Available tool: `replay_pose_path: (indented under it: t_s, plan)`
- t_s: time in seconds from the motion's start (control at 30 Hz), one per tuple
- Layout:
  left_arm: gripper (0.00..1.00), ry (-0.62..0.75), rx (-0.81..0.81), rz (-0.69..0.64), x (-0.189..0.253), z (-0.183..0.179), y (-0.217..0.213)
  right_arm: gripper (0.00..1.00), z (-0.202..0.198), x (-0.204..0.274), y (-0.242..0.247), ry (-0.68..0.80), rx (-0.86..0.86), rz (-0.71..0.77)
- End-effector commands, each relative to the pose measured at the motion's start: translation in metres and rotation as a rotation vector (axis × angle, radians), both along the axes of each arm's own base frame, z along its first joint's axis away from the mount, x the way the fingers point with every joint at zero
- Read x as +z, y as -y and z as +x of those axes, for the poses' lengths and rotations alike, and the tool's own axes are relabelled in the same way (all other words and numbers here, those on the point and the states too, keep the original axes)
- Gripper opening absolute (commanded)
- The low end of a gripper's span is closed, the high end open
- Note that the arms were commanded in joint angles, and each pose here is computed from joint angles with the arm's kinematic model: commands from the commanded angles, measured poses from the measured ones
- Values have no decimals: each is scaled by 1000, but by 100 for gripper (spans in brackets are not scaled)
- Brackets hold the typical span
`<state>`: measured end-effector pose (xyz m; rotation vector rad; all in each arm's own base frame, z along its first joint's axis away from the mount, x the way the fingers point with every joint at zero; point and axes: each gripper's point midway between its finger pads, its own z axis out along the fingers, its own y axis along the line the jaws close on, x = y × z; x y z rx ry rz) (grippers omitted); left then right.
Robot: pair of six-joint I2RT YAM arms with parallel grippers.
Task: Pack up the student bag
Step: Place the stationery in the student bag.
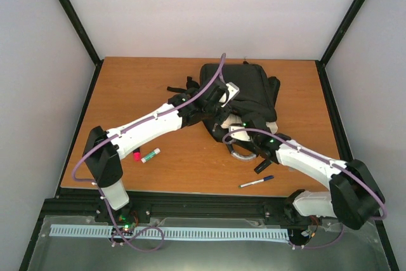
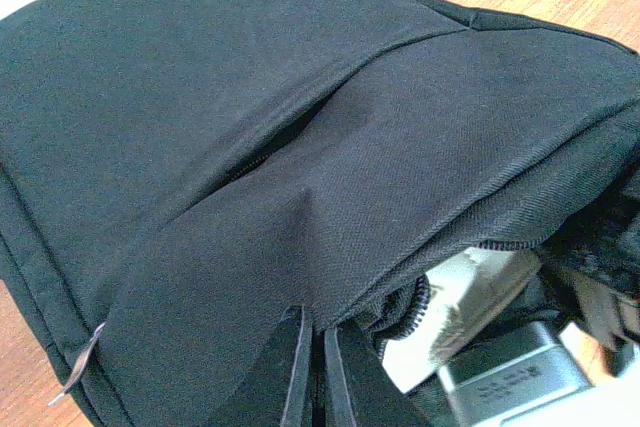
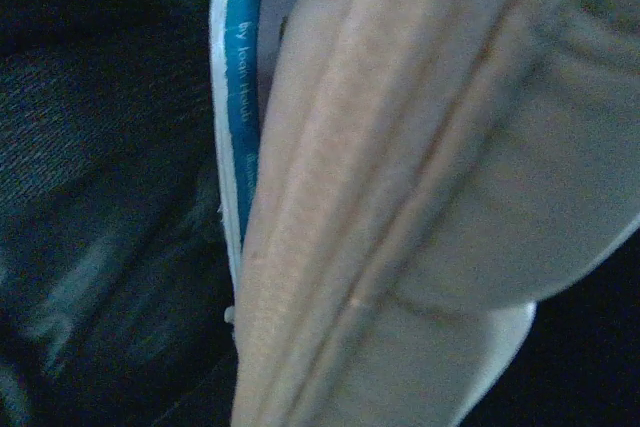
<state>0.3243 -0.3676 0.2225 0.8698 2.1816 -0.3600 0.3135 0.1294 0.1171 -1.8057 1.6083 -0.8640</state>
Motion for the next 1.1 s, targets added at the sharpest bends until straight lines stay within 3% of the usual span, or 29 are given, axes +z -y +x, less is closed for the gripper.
replay_pose_path:
  t_s: [0.0, 0.33, 0.6, 0.8, 1.0, 1.07]
  plan:
    - [1, 87, -15, -181, 66, 4, 12, 17, 25, 26, -8, 141, -89, 48]
    - [1, 73, -54, -181, 62, 0, 18, 17, 23, 7, -49, 174, 47, 40]
    - [1, 45, -82, -165, 50, -8, 15, 20, 40, 27, -64, 338, 96, 68]
    - [1, 39, -85, -160, 47, -11, 14, 48, 47, 4, -67, 306, 102, 25]
    - [1, 51, -70, -149, 48, -13, 5, 74, 15, -2, -67, 96, 81, 179]
    - [1, 56, -70, -143, 49, -14, 3, 87, 4, 5, -66, 51, 68, 243]
